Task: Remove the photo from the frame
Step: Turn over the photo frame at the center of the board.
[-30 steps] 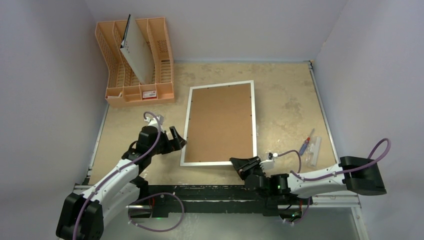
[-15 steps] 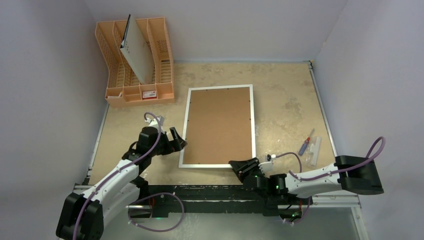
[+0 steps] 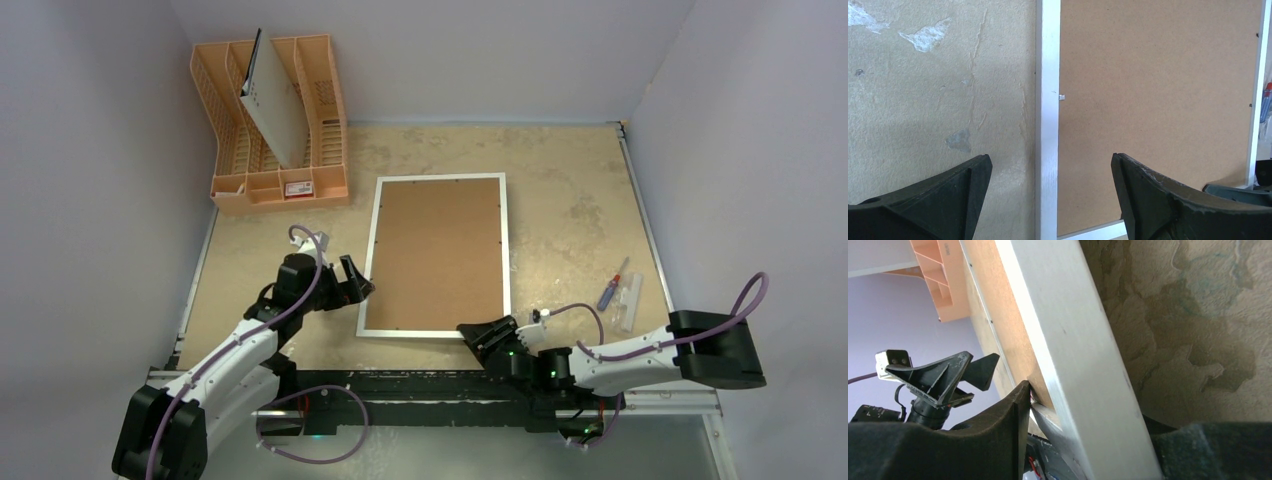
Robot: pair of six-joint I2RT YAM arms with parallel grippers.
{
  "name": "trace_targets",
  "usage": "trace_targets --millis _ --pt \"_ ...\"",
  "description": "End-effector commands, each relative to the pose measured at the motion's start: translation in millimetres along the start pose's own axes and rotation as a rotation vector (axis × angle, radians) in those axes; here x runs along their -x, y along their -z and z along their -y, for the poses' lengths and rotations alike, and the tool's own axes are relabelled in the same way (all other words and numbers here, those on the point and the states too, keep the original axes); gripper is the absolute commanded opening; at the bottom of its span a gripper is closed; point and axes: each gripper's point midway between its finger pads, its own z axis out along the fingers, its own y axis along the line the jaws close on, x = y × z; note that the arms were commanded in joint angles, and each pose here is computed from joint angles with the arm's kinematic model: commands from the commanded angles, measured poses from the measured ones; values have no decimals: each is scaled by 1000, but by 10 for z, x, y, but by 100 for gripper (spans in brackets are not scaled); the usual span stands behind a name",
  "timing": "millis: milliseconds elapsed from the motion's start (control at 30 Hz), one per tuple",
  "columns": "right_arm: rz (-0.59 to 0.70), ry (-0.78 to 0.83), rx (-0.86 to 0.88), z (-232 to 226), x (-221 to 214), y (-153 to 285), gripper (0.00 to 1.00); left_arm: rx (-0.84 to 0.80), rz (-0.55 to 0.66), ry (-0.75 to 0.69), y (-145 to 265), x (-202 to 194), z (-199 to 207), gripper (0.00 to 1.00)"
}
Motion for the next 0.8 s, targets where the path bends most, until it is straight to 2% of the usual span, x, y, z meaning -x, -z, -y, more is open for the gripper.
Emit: trace_targets --millis 0,267,467,767 --pt "3 54 -144 349 59 35 46 -28 3 -16 -5 -2 42 95" --pt "-14 57 -106 229 58 85 53 -29 5 -17 -6 -9 37 95" --pt "-13 52 -96 195 107 129 62 -36 -5 -15 -25 -26 43 95" --pt "-9 65 -107 113 132 194 69 -19 -11 -18 -30 -36 10 95"
